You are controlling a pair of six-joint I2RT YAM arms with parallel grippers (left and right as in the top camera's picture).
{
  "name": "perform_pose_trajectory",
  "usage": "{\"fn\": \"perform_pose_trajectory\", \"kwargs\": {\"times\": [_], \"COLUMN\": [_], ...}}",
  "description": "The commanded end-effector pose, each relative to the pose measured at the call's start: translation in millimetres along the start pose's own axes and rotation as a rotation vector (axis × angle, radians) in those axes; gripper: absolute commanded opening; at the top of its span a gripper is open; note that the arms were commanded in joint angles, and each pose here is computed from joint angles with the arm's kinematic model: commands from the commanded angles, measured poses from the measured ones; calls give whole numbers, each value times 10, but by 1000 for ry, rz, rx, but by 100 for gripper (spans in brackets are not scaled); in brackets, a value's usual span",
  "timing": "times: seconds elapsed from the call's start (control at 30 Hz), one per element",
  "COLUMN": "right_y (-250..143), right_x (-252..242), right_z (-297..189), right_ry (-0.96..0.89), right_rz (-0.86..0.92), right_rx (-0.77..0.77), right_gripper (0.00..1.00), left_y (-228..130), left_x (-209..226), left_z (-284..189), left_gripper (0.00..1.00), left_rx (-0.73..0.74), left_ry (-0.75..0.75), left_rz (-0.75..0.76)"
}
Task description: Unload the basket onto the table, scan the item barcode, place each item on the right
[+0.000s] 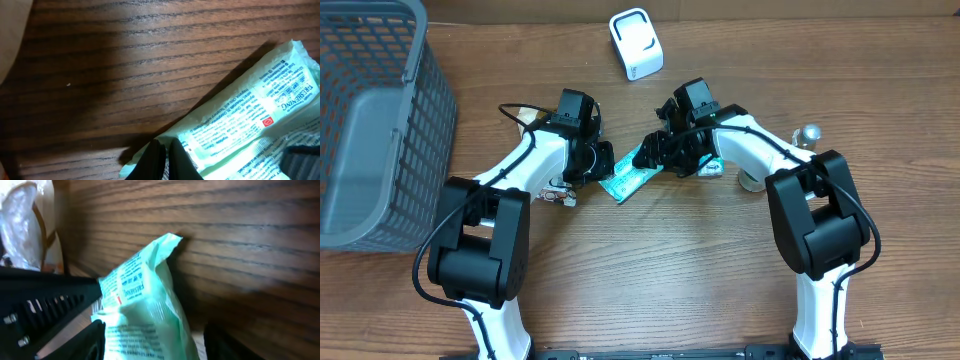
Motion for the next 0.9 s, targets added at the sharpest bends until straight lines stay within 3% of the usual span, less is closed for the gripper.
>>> {"fn": "perform_pose_trajectory", "kwargs": {"times": [0.0,0.27,0.53,0.87], "right_y": [-26,-5,11,23], "right_x": [115,195,199,174], "right_z": [-42,-50,-51,-47], "right_ry": [88,172,174,145], "right_rz": [18,-4,-11,-25], "right_rx": [-10,-14,-23,-35], "right_gripper": [57,44,48,27], "left_y": [-102,-102,-99,-64], "left_x": [145,145,151,91], "left_z": [247,247,247,188], "left_gripper": [4,4,4,4], "left_rx": [63,63,60,53], "left_ry": [63,62,68,42], "left_rz": [-24,-16,3,9]}}
Point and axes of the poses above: each gripper's point midway between its finger pads, its own z axis out along the fingers, its own x axis along the line the jaws close on, y = z × x, the point moved 8 cm from there along -z, back along the fingers, and after that the axes turned 10 degrees about -z, right-handed, at the moved point
